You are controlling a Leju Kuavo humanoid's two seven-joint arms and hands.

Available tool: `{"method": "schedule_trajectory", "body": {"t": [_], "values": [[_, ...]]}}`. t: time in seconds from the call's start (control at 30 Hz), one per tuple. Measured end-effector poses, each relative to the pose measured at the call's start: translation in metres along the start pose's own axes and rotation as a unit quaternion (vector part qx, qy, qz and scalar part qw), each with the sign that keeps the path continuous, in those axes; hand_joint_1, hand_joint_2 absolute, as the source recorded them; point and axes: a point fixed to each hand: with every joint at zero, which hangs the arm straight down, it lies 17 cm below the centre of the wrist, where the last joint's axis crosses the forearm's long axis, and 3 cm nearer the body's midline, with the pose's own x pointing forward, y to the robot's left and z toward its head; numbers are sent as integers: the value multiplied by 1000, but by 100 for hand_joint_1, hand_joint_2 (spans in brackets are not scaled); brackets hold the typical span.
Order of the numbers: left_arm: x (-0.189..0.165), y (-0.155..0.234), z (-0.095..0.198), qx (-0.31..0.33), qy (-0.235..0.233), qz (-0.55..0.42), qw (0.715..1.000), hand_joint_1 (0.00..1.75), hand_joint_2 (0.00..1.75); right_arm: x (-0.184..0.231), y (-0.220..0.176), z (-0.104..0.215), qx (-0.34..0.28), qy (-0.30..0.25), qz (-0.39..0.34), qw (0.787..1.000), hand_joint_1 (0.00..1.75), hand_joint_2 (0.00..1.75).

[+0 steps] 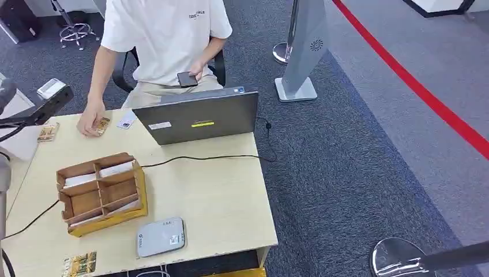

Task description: Pass the card to the sensor for recognition and then transmit it.

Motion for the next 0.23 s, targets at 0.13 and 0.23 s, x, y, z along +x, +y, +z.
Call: {"method": "schedule_trajectory", "body": {"t": [0.13,0.23], "values": [[-31,-8,1,-9,22,-31,999,0,175,-1,-1,0,-1,2,-3,1000,0,175],[-80,-21,6,-20,52,-61,997,0,175,-3,-2,-1,-2,4,-8,1000,0,175]]}}
